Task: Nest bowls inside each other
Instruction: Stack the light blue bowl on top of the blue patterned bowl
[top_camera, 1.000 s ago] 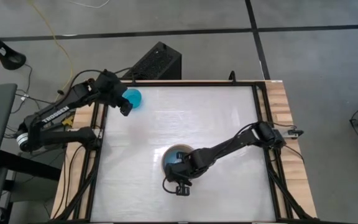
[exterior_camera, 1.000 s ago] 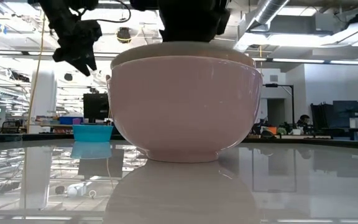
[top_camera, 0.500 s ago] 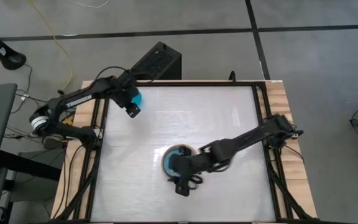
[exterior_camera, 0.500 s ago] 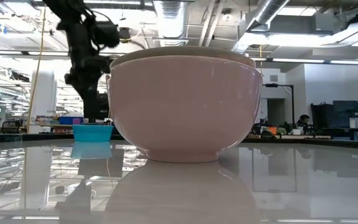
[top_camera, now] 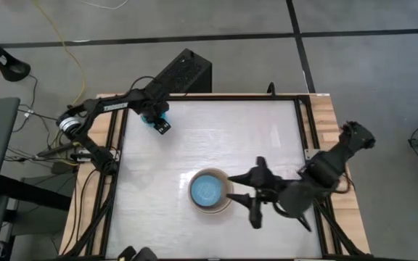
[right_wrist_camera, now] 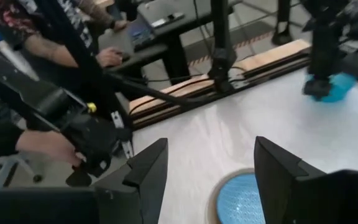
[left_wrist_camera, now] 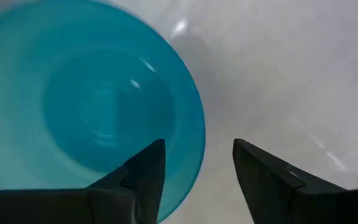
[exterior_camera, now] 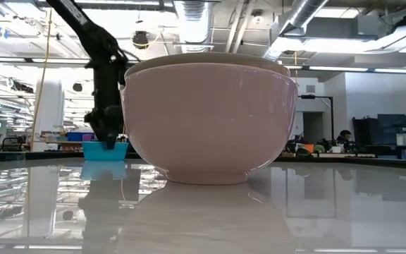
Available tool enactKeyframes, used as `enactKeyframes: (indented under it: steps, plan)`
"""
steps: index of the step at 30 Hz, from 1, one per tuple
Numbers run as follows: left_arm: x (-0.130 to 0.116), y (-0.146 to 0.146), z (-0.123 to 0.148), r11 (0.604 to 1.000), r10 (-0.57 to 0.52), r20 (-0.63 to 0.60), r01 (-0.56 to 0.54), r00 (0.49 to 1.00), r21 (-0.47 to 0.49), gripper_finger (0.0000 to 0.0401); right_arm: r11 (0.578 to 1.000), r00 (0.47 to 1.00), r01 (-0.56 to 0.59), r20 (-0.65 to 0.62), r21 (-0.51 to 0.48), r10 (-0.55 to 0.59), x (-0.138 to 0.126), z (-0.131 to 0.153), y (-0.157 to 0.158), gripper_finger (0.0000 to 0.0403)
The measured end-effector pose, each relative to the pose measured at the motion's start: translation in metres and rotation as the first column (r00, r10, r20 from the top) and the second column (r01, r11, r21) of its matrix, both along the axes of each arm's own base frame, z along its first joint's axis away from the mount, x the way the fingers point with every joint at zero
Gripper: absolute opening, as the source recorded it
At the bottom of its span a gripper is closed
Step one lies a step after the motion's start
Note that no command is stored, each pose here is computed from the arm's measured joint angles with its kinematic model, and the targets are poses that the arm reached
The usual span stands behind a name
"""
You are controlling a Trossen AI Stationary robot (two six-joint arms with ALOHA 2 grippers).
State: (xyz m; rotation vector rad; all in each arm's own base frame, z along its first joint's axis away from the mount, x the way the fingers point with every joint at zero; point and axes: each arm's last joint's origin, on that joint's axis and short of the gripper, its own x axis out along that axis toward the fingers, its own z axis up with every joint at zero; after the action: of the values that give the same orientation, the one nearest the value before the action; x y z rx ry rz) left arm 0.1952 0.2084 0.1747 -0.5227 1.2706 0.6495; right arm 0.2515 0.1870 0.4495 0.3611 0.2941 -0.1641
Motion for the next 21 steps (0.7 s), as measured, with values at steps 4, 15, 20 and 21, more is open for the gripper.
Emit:
enactKeyframes:
  steps: [4,15,20,21]
  plan:
    - [0.003,0.000,-0.019,0.988,-0.022,0.023,0.025,0.999,-0.152,0.0076,0.998,0.998,0.059,0.012,-0.008,-0.059,-0.021,0.003,0.004,0.0199]
    - [0.027,-0.049,0.035,0.903,-0.208,0.477,0.354,0.854,-0.241,0.0000,0.981,0.983,0.168,-0.063,-0.092,-0.175,-0.040,-0.012,0.003,0.0193]
    - [0.034,-0.101,0.092,0.872,-0.286,0.663,0.475,0.692,-0.119,0.0000,0.954,0.956,0.269,-0.085,-0.132,-0.281,-0.047,-0.021,-0.006,0.0193]
    - [0.036,-0.113,0.102,0.864,-0.305,0.697,0.497,0.649,-0.085,0.0000,0.949,0.950,0.285,-0.092,-0.138,-0.299,-0.049,-0.023,-0.008,0.0193]
